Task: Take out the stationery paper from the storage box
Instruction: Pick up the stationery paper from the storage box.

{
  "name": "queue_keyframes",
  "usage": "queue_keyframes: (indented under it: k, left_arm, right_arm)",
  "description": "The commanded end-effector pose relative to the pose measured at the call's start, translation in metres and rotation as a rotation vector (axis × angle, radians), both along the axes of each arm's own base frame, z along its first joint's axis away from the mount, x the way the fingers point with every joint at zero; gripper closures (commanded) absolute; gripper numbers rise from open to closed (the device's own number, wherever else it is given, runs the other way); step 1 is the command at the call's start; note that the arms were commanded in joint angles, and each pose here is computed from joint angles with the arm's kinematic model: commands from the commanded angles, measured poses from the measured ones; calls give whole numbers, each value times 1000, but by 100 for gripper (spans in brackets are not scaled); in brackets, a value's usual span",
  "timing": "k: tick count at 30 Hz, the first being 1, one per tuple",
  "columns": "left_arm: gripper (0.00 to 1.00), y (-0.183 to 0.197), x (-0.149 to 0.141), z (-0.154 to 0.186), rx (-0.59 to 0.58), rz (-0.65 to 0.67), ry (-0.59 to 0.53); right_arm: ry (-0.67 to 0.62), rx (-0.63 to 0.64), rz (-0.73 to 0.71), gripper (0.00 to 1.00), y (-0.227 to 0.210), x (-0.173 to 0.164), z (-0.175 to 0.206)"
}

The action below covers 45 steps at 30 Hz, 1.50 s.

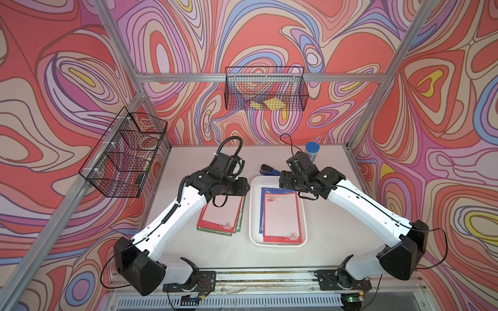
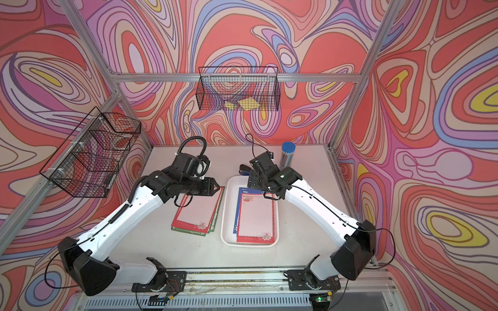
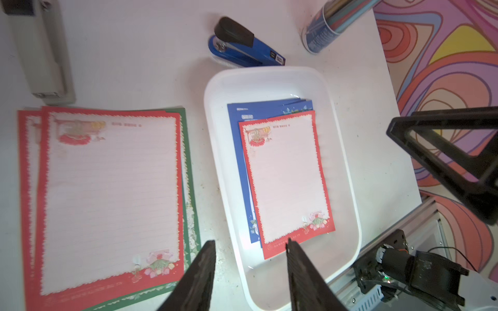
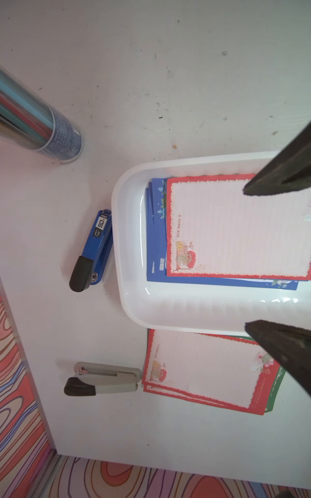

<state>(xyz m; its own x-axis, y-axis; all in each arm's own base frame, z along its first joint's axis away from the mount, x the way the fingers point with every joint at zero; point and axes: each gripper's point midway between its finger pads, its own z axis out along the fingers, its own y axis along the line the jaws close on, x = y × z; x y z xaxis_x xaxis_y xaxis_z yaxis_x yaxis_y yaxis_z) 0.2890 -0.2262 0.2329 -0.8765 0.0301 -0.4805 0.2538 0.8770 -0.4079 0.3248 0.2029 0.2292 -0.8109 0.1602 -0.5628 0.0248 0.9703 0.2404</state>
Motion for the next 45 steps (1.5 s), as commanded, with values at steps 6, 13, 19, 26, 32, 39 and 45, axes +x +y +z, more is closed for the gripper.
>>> queue_keyframes:
  k: [6,13,19,26,32,39,45]
  left_arm:
    - [53,-56,-14,-46,-51,-48,158]
    - [51,-75,-13,-85,3,-33,234]
    - [46,-85,-6,-115,3,12,282]
    - [41,-89,7,-150,87,43,321]
    - [39,-93,10,-166,124,50,340]
    - [37,-96,5,-189,137,43,395]
    - [38,-97,2,-200,136,45,424]
  right_arm:
    - [120,-49,22,23,-14,-21,-45]
    - [181,-76,31,23,-14,-23,-72]
    - [136,-100,-34,23,-38,-20,-65]
    - [134,-126,-77,23,-59,-23,-72]
    - [138,-98,-113,22,-67,-24,-86]
    - [175,-49,-108,22,-61,-21,-105]
    - [199,15,-109,22,-55,-20,-118]
